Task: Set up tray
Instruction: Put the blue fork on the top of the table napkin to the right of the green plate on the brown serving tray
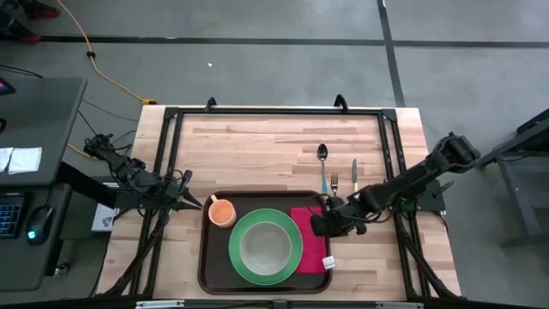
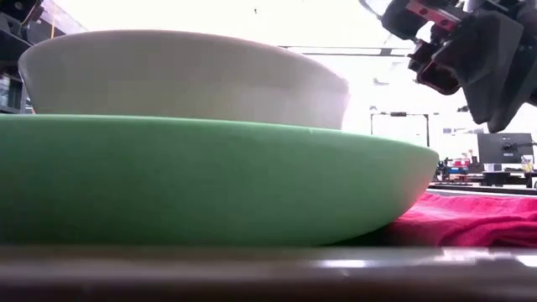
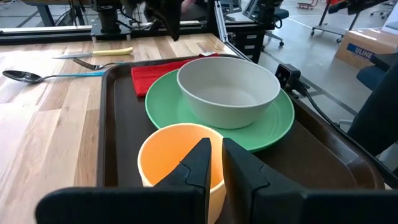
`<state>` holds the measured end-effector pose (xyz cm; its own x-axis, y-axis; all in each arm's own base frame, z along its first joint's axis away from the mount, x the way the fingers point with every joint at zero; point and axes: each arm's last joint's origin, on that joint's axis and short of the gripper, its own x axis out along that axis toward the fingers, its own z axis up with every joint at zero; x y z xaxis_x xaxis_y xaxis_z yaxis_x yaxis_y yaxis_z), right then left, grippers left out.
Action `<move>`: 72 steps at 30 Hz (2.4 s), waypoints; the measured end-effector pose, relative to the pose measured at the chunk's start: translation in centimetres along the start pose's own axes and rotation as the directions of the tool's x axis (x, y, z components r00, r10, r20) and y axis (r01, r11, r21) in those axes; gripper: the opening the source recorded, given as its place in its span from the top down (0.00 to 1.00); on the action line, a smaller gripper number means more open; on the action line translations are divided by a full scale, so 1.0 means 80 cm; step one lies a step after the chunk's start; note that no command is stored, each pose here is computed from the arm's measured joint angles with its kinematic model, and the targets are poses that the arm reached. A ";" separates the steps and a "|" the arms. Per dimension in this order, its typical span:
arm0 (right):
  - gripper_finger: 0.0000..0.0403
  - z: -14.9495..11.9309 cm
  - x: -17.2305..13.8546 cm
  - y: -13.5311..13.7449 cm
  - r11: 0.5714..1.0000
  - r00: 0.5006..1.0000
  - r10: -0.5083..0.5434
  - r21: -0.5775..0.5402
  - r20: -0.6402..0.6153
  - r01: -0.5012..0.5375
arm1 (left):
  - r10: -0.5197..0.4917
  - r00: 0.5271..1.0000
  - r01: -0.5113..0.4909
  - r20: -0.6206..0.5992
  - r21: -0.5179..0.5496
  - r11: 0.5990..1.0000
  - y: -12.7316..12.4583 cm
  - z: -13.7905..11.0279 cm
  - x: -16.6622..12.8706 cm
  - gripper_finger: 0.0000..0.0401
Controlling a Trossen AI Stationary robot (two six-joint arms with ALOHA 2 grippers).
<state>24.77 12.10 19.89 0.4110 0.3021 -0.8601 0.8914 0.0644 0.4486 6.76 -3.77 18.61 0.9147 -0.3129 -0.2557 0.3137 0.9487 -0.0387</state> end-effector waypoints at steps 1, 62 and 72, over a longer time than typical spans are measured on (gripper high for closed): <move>0.94 0.001 -0.005 -0.002 1.000 1.000 -0.009 0.002 0.012 0.009 | 0.000 1.000 0.000 0.000 0.000 1.000 0.000 0.000 0.000 0.82; 0.95 0.113 -0.132 -0.053 0.984 0.906 -0.175 0.051 0.386 0.168 | 0.000 0.995 -0.021 0.097 0.210 0.977 -0.001 0.012 -0.001 0.82; 0.94 0.125 -0.123 -0.039 0.992 0.921 -0.117 0.006 0.371 0.124 | 0.004 0.996 -0.023 0.091 0.212 0.977 -0.001 0.011 0.000 0.82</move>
<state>19.87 -0.61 24.48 0.3453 -0.0818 -0.9349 0.9365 0.0956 0.3375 6.93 -3.85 19.49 0.9353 -0.3117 -0.1673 0.3391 0.9248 0.1725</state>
